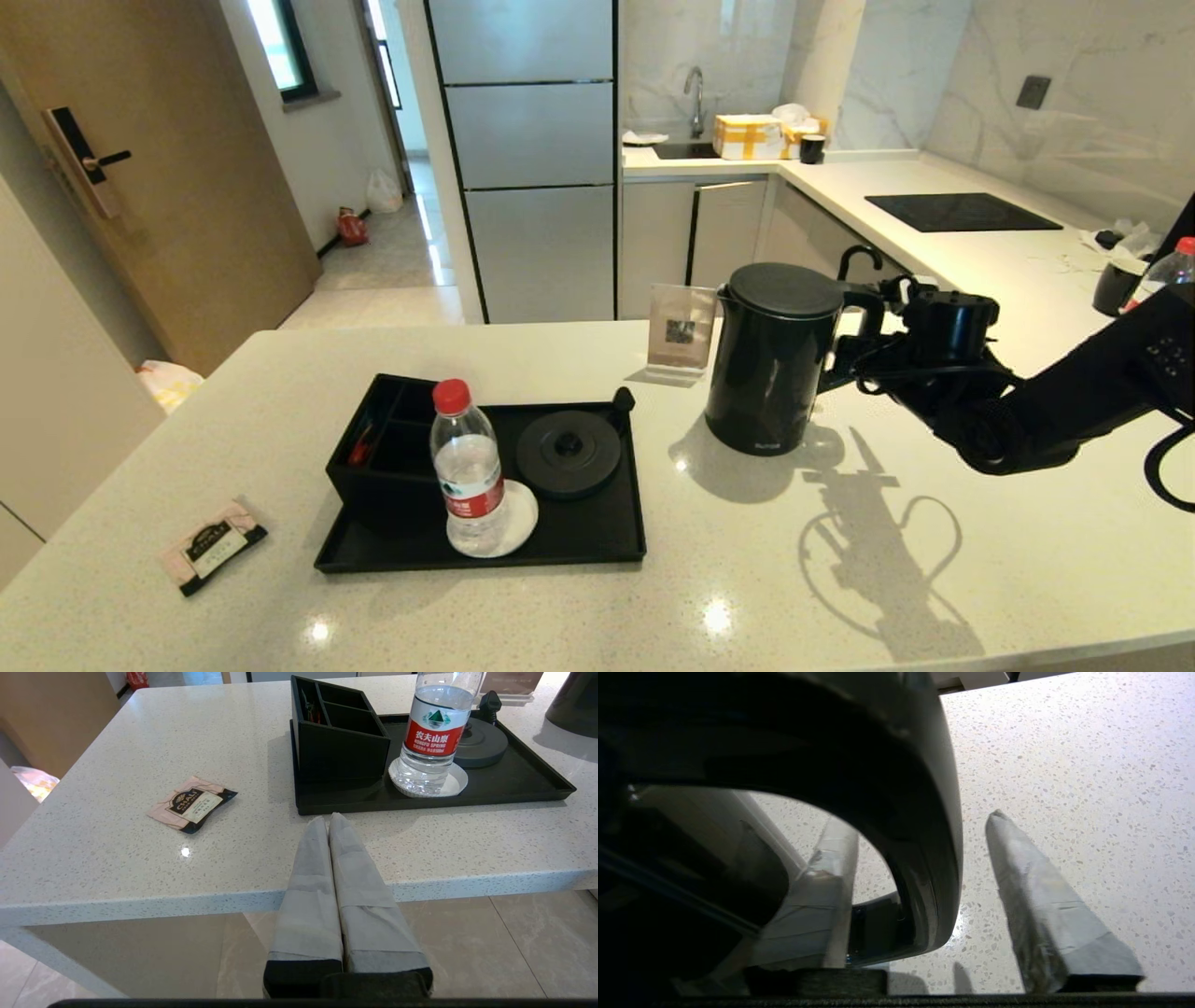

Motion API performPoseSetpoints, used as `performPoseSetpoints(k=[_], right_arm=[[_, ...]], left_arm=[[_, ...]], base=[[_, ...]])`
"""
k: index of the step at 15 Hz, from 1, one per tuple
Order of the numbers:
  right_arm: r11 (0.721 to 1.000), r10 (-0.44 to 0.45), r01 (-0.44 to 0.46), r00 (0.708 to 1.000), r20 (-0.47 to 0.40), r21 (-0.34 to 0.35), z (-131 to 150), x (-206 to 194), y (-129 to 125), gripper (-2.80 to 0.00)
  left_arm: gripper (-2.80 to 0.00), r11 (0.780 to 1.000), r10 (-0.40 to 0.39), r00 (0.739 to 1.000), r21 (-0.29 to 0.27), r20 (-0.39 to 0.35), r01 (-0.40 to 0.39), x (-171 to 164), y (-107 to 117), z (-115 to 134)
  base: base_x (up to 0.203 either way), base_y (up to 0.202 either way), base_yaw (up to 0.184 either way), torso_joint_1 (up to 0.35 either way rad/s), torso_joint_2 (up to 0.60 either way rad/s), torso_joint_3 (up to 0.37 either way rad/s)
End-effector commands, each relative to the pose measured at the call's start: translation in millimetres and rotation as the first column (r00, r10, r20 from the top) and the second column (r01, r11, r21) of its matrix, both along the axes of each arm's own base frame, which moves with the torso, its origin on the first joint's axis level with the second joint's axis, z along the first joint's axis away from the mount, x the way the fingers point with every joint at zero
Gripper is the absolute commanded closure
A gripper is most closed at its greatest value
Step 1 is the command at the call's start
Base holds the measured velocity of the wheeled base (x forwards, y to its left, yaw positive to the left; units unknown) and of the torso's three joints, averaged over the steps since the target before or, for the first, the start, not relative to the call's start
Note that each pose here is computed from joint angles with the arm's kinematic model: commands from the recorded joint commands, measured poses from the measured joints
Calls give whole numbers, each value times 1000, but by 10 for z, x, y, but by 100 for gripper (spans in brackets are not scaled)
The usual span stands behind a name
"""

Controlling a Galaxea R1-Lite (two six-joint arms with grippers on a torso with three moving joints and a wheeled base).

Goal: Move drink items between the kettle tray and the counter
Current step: Place it on the right

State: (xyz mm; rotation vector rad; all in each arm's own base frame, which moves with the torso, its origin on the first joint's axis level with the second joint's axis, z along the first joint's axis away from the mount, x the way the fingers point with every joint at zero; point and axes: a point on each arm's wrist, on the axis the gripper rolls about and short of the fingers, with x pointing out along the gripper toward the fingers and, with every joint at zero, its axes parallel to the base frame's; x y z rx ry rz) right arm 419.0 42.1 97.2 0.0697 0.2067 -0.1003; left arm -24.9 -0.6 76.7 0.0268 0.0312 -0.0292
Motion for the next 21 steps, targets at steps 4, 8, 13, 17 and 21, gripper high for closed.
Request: performPoseSetpoints(k=[4, 8, 13, 17, 21], right_arm=[[1000, 6, -6, 1000, -6, 8, 8, -28, -104, -280], [996, 73, -73, 997, -9, 46, 212, -324, -336, -280], [988, 130, -129, 991, -7, 80, 336, -591, -347, -280], [982, 158, -160, 987, 26, 103, 604, -1047, -344, -280], [972, 188, -186, 982, 2, 140, 771, -1564, -347, 0]], left_arm=[[0, 1000, 0, 1000, 0, 1, 0, -1, 0, -1], [0, 1000, 0, 1000, 0, -1, 0, 0, 0, 0], [0, 1000, 0, 1000, 0, -1, 0, 0, 0, 0], [0, 1000, 0, 1000, 0, -1, 0, 0, 0, 0], [0, 1000, 0, 1000, 0, -1, 0, 0, 0, 0]], base=[[0, 0, 0, 0, 0, 0], [0, 0, 0, 0, 0, 0], [0, 0, 0, 0, 0, 0], [0, 0, 0, 0, 0, 0], [0, 0, 0, 0, 0, 0]])
